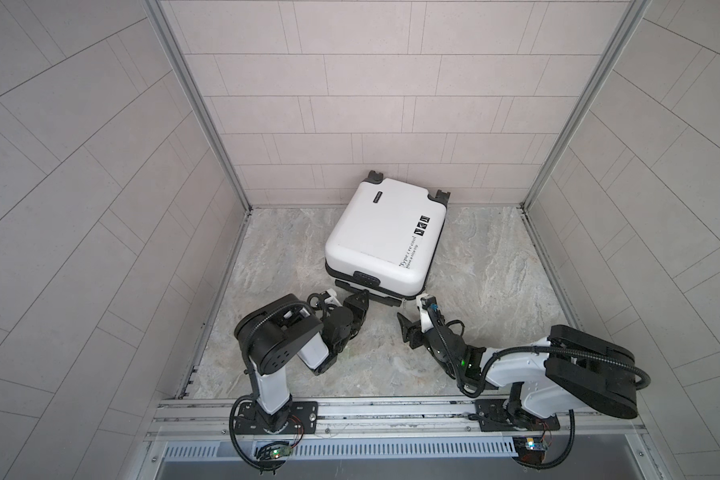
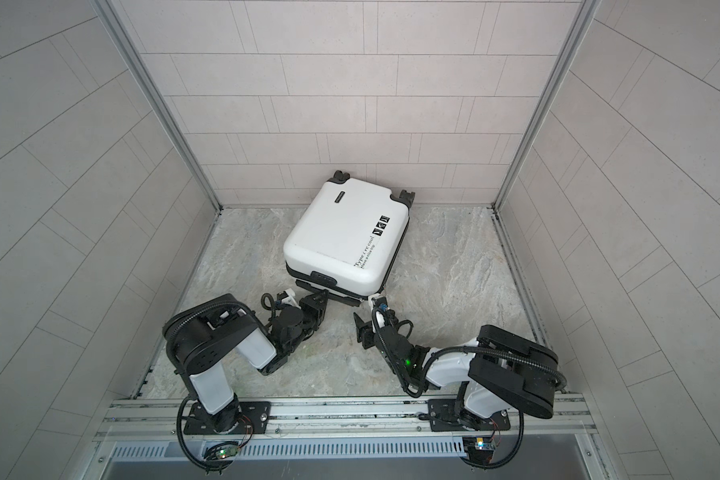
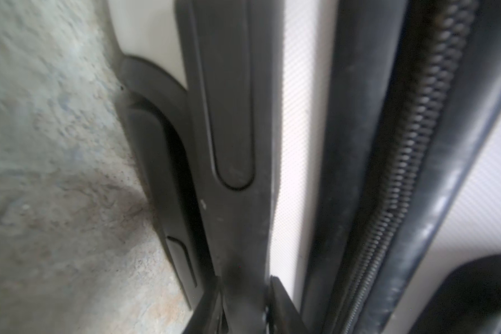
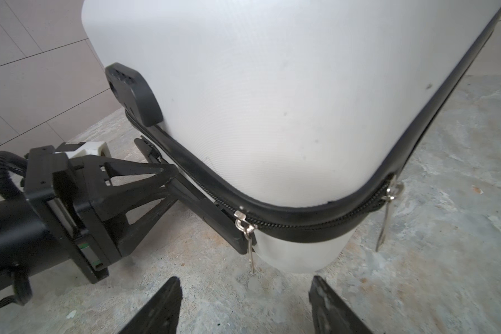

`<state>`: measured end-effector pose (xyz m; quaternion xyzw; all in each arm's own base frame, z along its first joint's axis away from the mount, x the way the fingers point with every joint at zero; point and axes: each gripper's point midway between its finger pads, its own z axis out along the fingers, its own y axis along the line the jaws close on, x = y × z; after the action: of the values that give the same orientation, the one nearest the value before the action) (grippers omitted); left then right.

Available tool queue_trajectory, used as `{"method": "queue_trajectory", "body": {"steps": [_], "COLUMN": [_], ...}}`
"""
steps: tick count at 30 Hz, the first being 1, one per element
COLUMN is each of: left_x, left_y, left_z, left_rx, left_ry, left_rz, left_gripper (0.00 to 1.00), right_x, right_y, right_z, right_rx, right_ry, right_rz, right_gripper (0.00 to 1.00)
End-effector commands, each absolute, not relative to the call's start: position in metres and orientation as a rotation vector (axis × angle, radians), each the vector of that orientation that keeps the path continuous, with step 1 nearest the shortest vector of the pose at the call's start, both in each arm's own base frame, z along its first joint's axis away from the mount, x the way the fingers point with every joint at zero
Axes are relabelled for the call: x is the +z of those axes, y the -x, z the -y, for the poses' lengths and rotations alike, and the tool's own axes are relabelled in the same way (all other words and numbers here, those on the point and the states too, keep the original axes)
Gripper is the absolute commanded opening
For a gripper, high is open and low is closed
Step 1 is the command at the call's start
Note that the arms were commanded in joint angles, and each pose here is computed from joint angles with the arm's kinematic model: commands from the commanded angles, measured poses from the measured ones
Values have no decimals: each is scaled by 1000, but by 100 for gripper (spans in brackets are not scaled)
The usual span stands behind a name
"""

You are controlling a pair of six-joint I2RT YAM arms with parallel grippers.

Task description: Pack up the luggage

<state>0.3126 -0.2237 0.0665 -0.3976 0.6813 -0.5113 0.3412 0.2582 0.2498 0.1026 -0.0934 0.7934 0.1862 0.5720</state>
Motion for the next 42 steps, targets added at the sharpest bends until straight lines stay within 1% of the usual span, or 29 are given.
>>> {"method": "queue_trajectory", "body": {"steps": [1, 10, 18, 24, 31, 39, 40, 42], "left_x": [50, 41, 35, 33, 32, 29, 29, 30], "left_y": [-309, -307, -307, -306, -305, -302, -302, -302], "left_z": [226, 227, 228, 230, 232, 234, 234, 234], "left_rx": [-1308, -1307, -1311, -1316, -1325, -1328, -1330, -1330], "left_ry": [1058, 1074, 1084, 1083, 1076, 1066, 1066, 1066], "left_rz": [-1833, -1864, -1885, -1894, -1909, -1932, -1934, -1931], "left_gripper": [24, 18, 16, 15, 14, 14, 13, 13], "right_x": [104, 87, 94, 99, 99, 99, 100, 100], "right_y": [-268, -279, -282, -288, -296, -305, -306, -306], "right_z": [-243, -244, -243, -248, -248, -244, -246, -249], "right_rx": [411, 397, 369, 361, 381, 440, 452, 475], "right_ry": [152, 129, 134, 145, 127, 68, 71, 76], "right_rz": [-1839, -1853, -1820, -1801, -1801, -1794, -1792, -1790], "right_gripper": [72, 70, 70, 67, 57, 33, 31, 30]}}
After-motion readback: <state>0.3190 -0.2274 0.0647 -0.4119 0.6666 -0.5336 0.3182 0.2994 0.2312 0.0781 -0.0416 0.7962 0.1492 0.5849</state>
